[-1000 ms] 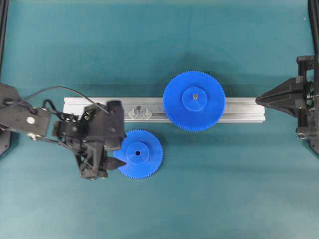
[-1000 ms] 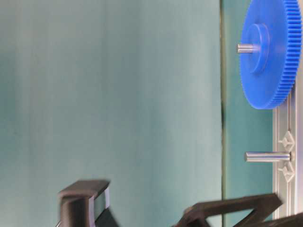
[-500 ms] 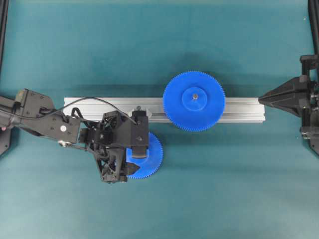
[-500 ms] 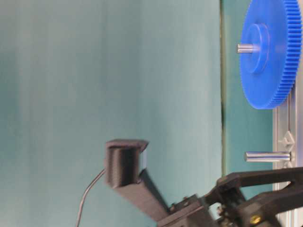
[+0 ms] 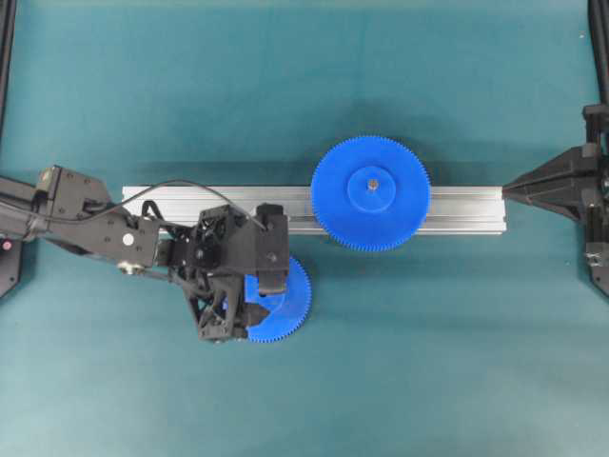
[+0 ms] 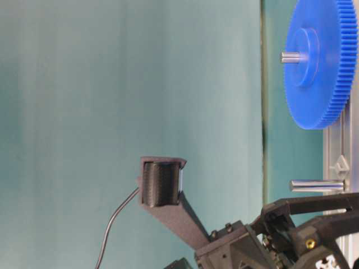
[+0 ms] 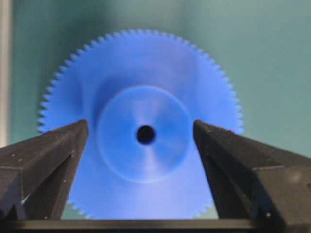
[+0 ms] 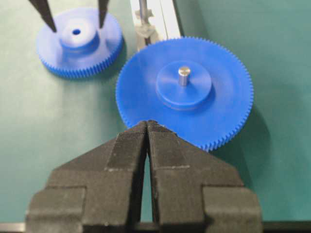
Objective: Insert the small gear onto the shaft.
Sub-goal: 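Close the left gripper on the small blue gear's hub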
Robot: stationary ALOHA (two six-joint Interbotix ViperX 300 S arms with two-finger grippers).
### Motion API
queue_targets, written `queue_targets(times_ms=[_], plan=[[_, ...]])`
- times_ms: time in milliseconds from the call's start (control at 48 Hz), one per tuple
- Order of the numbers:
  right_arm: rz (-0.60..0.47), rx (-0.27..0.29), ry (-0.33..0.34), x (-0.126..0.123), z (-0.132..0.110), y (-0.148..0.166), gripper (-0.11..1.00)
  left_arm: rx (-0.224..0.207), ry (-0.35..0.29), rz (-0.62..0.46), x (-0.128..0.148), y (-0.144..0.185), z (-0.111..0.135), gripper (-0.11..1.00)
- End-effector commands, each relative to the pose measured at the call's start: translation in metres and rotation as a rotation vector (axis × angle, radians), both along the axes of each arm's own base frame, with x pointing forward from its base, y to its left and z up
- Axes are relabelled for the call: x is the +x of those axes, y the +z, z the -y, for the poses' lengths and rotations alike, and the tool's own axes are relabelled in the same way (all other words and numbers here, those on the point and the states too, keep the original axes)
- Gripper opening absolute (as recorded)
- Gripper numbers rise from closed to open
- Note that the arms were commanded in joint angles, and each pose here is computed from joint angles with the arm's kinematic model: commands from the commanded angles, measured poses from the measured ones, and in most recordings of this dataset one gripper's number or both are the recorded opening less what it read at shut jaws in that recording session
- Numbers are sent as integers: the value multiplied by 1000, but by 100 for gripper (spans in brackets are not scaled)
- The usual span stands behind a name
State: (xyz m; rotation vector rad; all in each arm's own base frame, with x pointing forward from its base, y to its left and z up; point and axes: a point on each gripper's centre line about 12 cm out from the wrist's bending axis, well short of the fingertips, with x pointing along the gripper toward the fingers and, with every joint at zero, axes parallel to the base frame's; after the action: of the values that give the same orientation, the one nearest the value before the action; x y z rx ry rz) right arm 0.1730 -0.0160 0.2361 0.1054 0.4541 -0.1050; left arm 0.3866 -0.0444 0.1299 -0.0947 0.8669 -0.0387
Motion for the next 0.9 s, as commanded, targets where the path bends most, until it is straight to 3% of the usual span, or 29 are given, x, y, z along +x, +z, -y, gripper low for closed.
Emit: queue_targets(times_ms=[0,875], plan=[[11,7,-6,2,1,4,8,0,-6,29,6,9,2,90],[4,9,-15,1,2,0,8,0,-22,25,3,8,8,90]])
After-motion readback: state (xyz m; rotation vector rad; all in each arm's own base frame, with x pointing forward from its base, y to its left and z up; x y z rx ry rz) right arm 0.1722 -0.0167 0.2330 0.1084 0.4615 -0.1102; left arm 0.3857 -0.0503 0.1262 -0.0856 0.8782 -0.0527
